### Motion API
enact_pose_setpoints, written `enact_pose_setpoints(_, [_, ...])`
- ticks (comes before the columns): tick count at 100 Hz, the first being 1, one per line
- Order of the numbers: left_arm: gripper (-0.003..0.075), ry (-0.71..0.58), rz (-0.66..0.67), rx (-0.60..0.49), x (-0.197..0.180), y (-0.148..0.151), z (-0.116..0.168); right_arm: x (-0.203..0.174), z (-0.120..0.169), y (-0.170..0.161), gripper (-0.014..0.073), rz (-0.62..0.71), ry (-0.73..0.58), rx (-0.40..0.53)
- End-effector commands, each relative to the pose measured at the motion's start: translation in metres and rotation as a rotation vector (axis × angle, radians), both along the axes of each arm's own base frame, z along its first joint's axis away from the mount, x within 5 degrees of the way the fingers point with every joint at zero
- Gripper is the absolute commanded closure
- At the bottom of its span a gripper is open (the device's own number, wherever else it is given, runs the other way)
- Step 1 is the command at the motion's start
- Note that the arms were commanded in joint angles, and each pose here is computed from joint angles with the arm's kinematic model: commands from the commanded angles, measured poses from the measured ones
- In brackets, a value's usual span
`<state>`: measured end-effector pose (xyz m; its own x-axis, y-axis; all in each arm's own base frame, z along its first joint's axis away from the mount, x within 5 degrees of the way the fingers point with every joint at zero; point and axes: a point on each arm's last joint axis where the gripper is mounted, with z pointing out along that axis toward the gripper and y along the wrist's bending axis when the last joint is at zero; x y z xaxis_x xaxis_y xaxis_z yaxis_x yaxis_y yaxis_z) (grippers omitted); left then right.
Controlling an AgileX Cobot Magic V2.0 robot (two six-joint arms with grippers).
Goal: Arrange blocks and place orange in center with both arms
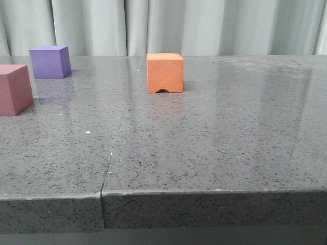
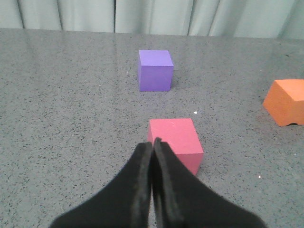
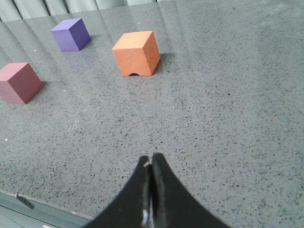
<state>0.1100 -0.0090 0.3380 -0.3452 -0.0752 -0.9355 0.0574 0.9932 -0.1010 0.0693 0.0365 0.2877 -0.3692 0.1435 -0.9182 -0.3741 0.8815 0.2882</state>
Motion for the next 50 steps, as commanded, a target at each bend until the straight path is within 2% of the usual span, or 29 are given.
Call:
enact_pose_setpoints(1, [0.0633, -0.051, 0.008, -0.008, 0.02, 0.0, 0.02, 0.002, 0.014, 0.0, 0.0664, 0.002, -0.093, 0.017])
enact_pose_setpoints(7, [0.0549, -0.028, 0.008, -0.004, 0.031, 0.0, 0.022, 0.002, 0.014, 0.0, 0.0664, 0.002, -0.093, 0.017])
enact_pose_setpoints(8, [0.0506, -0.025, 0.006, 0.003, 0.034, -0.001, 0.023, 0.002, 0.014, 0.0, 0.0664, 0.002, -0.093, 0.017])
enact_pose_setpoints(11, [0.0459, -0.026, 0.004, 0.011, 0.039, -0.001, 0.024, 0.002, 0.014, 0.0, 0.0664, 0.002, -0.093, 0.017])
enact_pose_setpoints(13, [0.0393, -0.019, 0.003, 0.016, 0.044, -0.001, 0.024, 0.002, 0.014, 0.0, 0.0664, 0.002, -0.093, 0.017])
enact_pose_setpoints(14, [0.0393, -0.015, 0.003, 0.016, 0.046, -0.001, 0.024, 0.002, 0.014, 0.0, 0.0664, 0.002, -0.093, 0.017])
enact_pose_setpoints(19, [0.0261, -0.01, 0.004, 0.019, 0.056, -0.001, 0.024, 0.002, 0.014, 0.0, 0.0664, 0.002, -0.093, 0.017])
enact_pose_setpoints(26, [0.0129, -0.011, 0.002, 0.031, 0.066, -0.001, 0.026, 0.002, 0.014, 0.0, 0.0664, 0.002, -0.093, 0.017])
enact_pose_setpoints(33, [0.0063, 0.004, 0.001, 0.034, 0.079, -0.002, 0.029, 0.002, 0.014, 0.0, 0.0664, 0.002, -0.093, 0.017])
enact_pose_setpoints(50, [0.006, 0.037, -0.003, 0.041, 0.111, -0.003, 0.038, 0.002, 0.014, 0.0, 0.0664, 0.002, -0.093, 0.017])
